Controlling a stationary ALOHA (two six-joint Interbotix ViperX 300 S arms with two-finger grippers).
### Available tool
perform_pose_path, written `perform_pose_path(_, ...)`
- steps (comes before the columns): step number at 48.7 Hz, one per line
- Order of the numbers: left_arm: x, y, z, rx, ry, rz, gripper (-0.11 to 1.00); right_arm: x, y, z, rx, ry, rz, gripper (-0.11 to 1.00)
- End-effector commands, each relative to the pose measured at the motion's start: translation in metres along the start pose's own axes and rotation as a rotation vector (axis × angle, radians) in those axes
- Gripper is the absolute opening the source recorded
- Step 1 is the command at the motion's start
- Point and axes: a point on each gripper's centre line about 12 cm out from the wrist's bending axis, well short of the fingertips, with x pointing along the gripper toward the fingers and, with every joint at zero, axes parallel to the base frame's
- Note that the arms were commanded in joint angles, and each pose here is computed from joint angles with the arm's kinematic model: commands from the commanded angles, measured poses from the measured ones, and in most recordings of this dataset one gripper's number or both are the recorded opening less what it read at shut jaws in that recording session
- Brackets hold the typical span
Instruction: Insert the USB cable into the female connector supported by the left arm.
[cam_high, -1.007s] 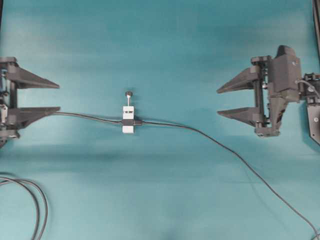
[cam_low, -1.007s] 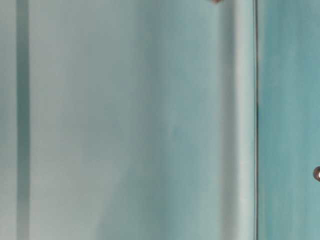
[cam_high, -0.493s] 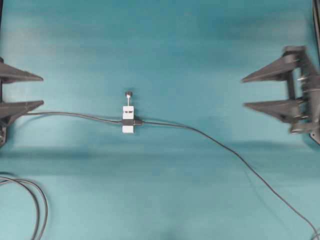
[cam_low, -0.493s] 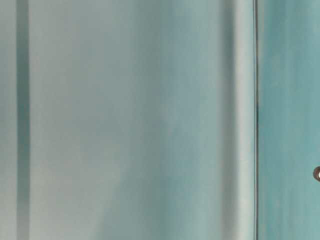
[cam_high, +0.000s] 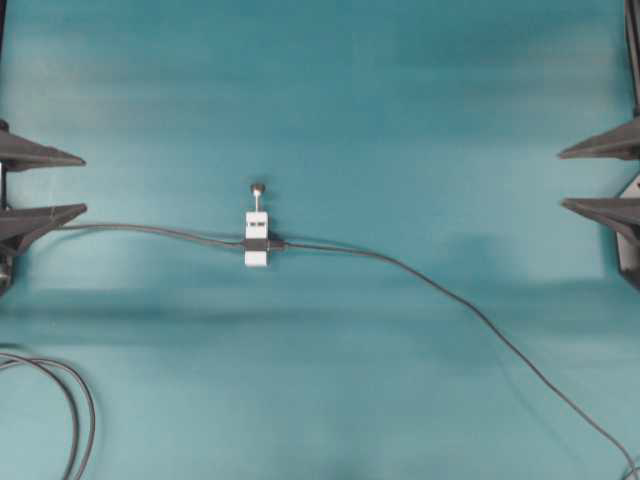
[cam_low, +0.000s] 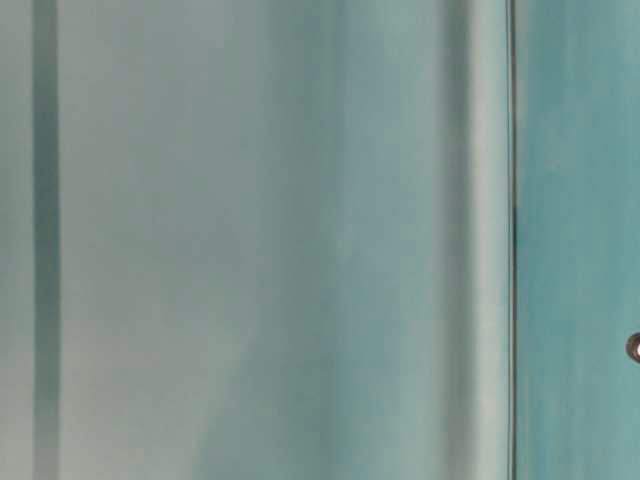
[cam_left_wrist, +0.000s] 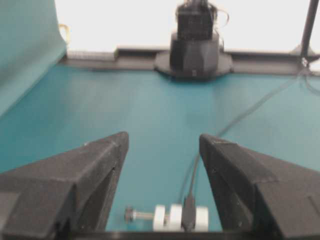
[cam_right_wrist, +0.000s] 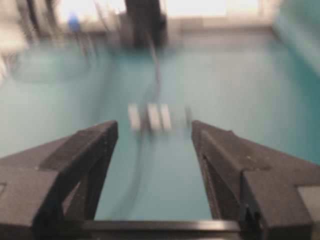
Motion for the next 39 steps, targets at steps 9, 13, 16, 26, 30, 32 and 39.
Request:
perform_pose_path(9, 0.008, 0.000, 0.007, 0.018, 0.219, -0.011, 0.74, 0.011, 0.003, -0.003, -0.105, 0.260, 0.017, 0.68)
perform_pose_path(13, 0.007, 0.000, 0.004, 0.034, 0.248, -0.014, 0.74, 0.009, 0.010, -0.010, -0.109, 0.274, 0.061, 0.68)
perform_pose_path(16, 0.007, 0.000, 0.002, 0.050, 0.246, -0.016, 0.74, 0.008, 0.013, -0.015, -0.110, 0.286, 0.083, 0.68)
perform_pose_path(26, 0.005, -0.001, -0.007, 0.114, 0.217, -0.023, 0.74, 0.005, 0.014, -0.029, -0.120, 0.319, 0.092, 0.68)
perform_pose_path(30, 0.004, -0.002, -0.010, 0.122, 0.222, -0.030, 0.74, 0.004, 0.014, -0.033, -0.120, 0.328, 0.092, 0.68)
perform_pose_path(32, 0.004, -0.002, -0.011, 0.122, 0.225, -0.030, 0.74, 0.004, 0.014, -0.033, -0.120, 0.328, 0.092, 0.68)
perform_pose_path(39, 0.004, -0.002, -0.012, 0.121, 0.227, -0.032, 0.74, 0.004, 0.014, -0.032, -0.120, 0.326, 0.092, 0.68)
